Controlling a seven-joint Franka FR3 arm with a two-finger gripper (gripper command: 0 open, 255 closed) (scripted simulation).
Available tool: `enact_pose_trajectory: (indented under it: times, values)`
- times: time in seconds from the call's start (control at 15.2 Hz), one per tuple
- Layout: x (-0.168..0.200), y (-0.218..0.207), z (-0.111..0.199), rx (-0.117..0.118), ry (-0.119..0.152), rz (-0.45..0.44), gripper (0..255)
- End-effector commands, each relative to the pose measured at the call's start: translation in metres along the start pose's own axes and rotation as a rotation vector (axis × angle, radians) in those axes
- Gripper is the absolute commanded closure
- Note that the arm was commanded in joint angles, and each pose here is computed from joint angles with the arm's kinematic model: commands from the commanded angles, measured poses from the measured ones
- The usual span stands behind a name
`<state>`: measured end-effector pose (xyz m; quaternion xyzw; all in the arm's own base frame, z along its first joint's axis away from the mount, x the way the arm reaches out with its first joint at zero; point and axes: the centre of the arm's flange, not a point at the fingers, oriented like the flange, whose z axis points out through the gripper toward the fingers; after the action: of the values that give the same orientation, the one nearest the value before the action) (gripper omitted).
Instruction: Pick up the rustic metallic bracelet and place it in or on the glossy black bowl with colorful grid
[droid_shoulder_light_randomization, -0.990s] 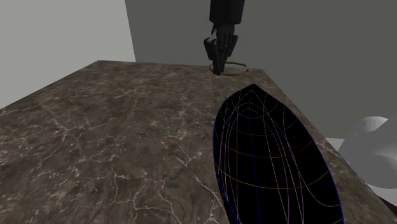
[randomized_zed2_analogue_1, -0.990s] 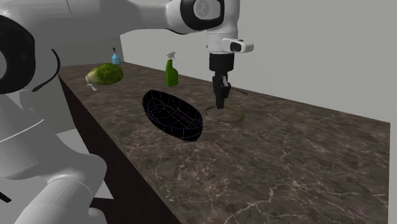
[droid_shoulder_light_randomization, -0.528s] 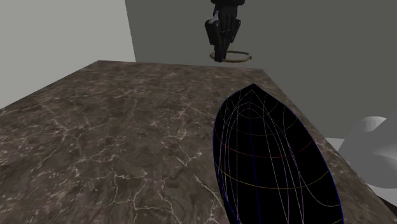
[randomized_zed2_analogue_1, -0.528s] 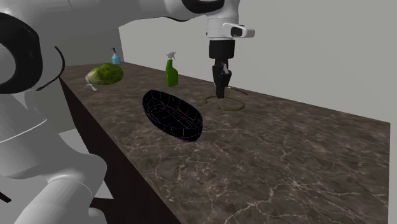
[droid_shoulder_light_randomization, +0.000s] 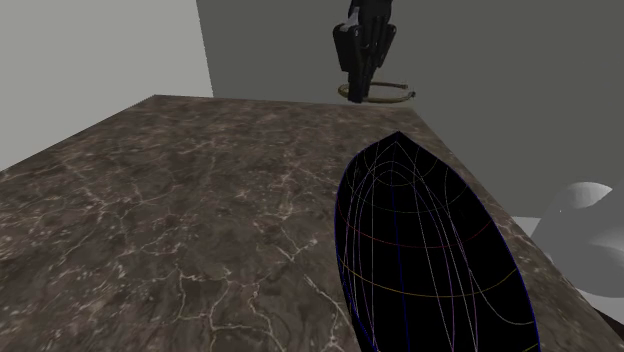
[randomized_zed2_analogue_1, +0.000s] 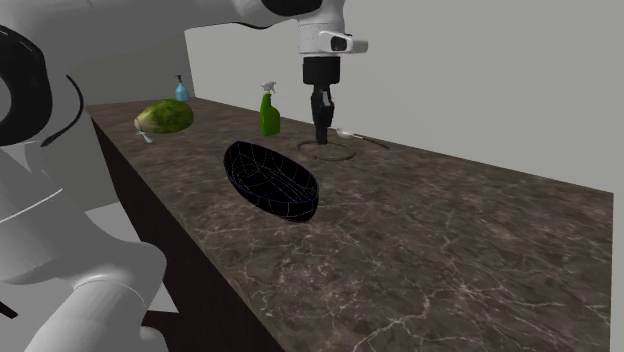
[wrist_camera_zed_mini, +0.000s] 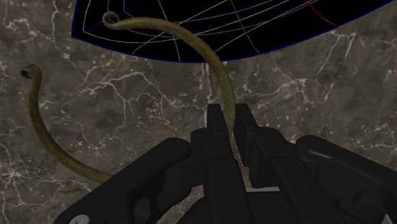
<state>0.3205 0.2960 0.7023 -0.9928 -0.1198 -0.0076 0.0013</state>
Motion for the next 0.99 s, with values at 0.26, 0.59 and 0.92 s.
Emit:
enact_pose_trajectory:
  times: [0.26,0.59,0.92]
  values:
    - [-0.056,-0.058,-0.004,0.0,0.0,0.001,255]
    - [-0.103,-0.106,-0.005,0.0,0.0,0.001,255]
    - [-0.121,-0.124,0.01,0.0,0.0,0.001,255]
